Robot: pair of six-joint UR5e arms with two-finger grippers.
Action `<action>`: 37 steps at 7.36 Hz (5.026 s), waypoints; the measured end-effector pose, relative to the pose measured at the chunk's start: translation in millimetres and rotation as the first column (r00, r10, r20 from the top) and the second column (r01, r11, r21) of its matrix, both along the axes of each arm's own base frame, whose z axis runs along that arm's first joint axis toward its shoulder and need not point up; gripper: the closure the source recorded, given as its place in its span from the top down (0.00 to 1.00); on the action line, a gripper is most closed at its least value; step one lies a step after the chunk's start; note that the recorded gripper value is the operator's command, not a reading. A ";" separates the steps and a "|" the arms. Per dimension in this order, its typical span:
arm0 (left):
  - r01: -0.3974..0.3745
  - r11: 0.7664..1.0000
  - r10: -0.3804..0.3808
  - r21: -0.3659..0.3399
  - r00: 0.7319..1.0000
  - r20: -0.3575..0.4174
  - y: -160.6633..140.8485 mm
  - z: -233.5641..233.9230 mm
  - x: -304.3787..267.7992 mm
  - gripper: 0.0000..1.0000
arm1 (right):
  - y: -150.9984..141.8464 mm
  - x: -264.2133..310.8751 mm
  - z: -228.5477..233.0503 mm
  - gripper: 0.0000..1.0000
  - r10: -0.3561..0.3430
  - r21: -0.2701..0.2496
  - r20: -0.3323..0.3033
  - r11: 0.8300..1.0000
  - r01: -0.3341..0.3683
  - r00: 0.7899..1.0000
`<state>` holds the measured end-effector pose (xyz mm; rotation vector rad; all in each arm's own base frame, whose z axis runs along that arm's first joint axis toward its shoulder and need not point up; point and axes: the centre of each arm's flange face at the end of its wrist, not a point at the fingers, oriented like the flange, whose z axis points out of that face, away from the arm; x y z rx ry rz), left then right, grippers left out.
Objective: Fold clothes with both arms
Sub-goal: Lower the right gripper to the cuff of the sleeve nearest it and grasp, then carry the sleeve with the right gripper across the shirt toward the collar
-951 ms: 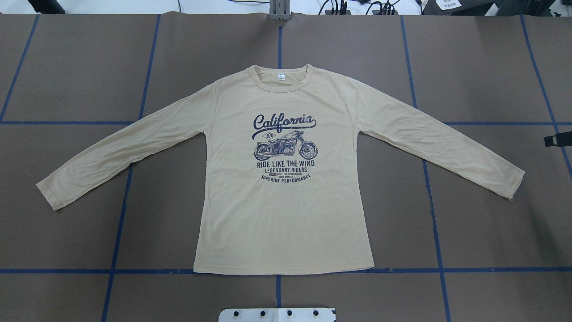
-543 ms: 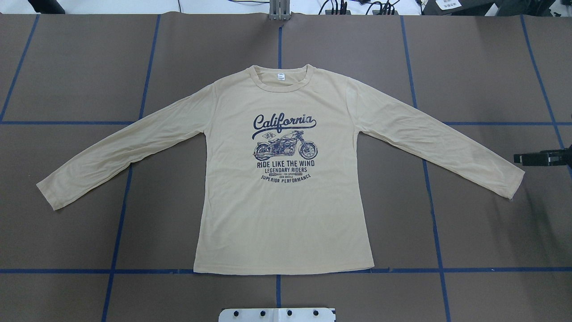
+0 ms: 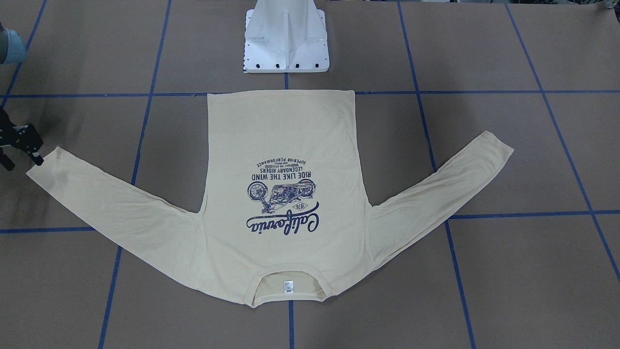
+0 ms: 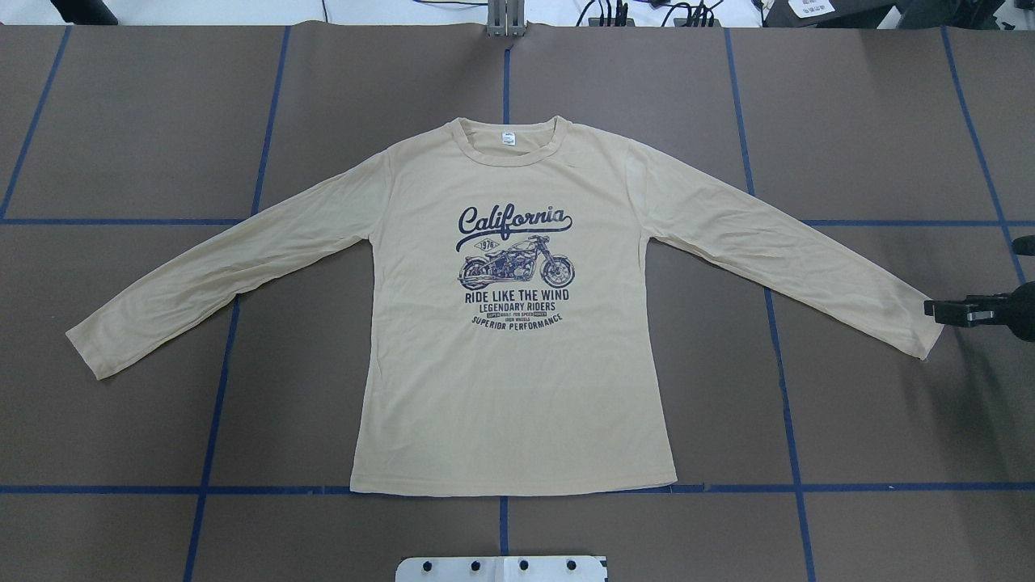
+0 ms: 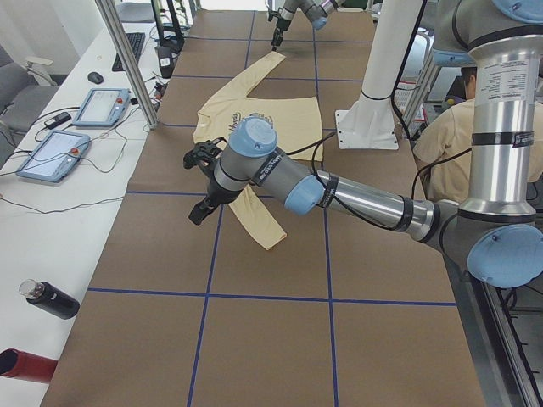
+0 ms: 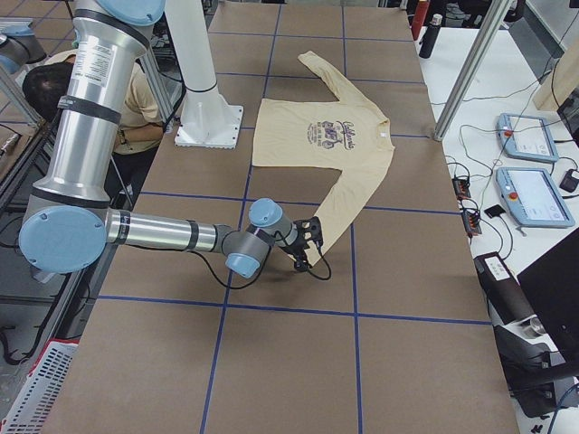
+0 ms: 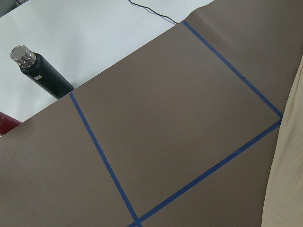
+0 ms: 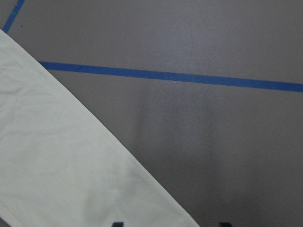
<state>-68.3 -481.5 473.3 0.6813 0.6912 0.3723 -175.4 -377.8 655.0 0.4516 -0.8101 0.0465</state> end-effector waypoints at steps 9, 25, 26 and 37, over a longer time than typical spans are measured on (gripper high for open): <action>0.000 1.000 0.000 -0.002 1.000 0.000 0.3 1.4 -0.2 1.00 | 1.8 -16.7 15.7 0.44 0.002 0.022 -0.059 1.000 0.000 0.998; 0.001 1.000 -0.001 -0.008 1.000 0.000 1.0 4.4 -0.7 1.00 | -63.5 -42.2 -238.1 0.00 0.124 0.126 0.156 0.981 -0.145 0.980; 0.001 1.000 -0.001 -0.008 1.000 0.000 1.0 4.4 -0.7 1.00 | -92.1 -73.6 -292.7 0.00 0.179 0.085 0.172 0.977 -0.196 0.969; 0.004 1.000 -0.004 -0.011 1.000 -0.001 1.3 3.9 -1.4 1.00 | -161.3 -487.9 -633.9 0.91 0.421 -0.077 -0.032 0.903 -0.422 0.906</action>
